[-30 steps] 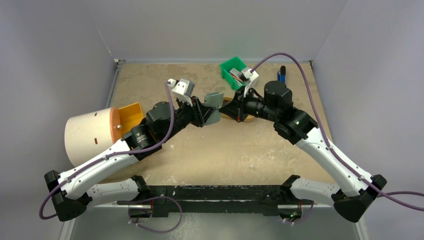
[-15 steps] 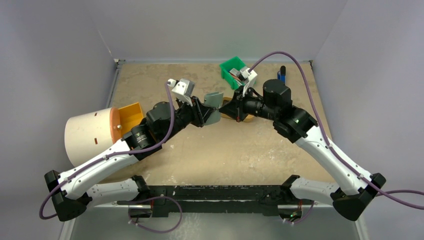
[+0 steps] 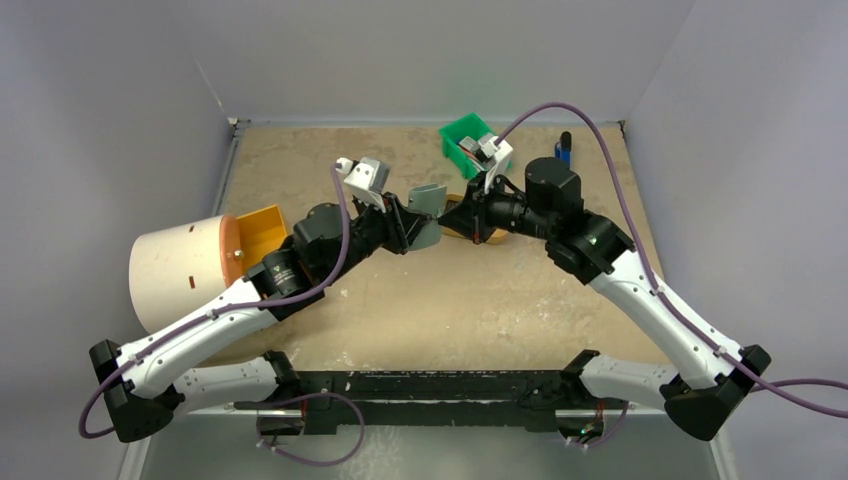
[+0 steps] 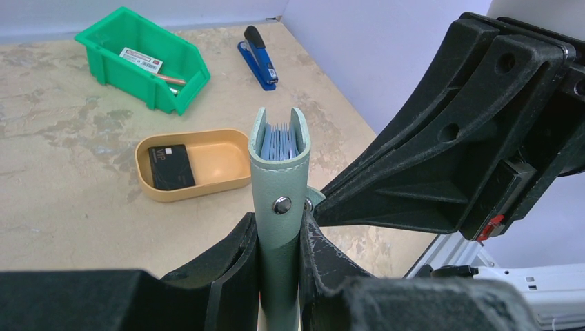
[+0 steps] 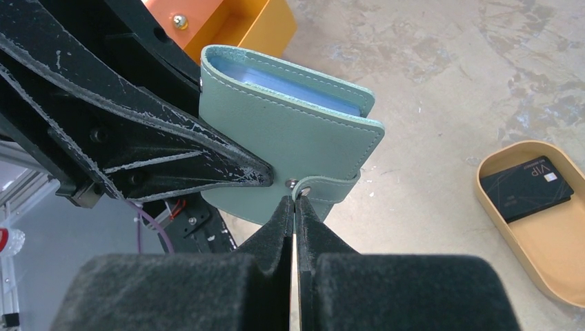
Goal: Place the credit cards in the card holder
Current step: Close the card holder.
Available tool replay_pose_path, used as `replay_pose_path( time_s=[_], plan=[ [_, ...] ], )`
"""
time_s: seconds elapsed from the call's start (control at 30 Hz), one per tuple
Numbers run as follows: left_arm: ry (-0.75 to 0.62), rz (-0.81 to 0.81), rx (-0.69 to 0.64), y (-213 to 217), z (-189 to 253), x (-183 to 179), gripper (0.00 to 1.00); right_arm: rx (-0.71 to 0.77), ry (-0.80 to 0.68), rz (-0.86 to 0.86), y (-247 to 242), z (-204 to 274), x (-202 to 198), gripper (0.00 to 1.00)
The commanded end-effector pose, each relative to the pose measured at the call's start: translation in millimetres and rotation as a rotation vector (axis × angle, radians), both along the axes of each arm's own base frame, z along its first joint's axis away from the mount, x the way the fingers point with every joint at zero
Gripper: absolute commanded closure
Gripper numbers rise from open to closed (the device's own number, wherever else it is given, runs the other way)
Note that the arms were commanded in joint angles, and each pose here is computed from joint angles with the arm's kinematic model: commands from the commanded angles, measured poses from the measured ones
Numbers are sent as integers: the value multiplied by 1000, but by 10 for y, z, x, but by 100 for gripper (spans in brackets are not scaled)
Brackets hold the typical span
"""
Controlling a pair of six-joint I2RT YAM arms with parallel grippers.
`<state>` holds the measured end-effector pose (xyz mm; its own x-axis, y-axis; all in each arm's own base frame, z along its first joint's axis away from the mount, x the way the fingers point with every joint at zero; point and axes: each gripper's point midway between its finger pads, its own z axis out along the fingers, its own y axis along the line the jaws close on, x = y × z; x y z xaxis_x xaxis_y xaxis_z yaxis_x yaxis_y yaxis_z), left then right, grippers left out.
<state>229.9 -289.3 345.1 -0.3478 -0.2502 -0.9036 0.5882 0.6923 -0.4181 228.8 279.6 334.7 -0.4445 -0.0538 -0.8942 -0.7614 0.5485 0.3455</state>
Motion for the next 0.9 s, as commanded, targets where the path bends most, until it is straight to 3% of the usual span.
replay_pose_path(
  time_s=[0.0,0.87],
  plan=[
    [-65,-32,-124,-65,441,-48,100,38,-56,29,48,233,0,100],
    [-59,-51,-132,-162,469,-30,100,28,-57,74,146,209,-71,100]
  ],
)
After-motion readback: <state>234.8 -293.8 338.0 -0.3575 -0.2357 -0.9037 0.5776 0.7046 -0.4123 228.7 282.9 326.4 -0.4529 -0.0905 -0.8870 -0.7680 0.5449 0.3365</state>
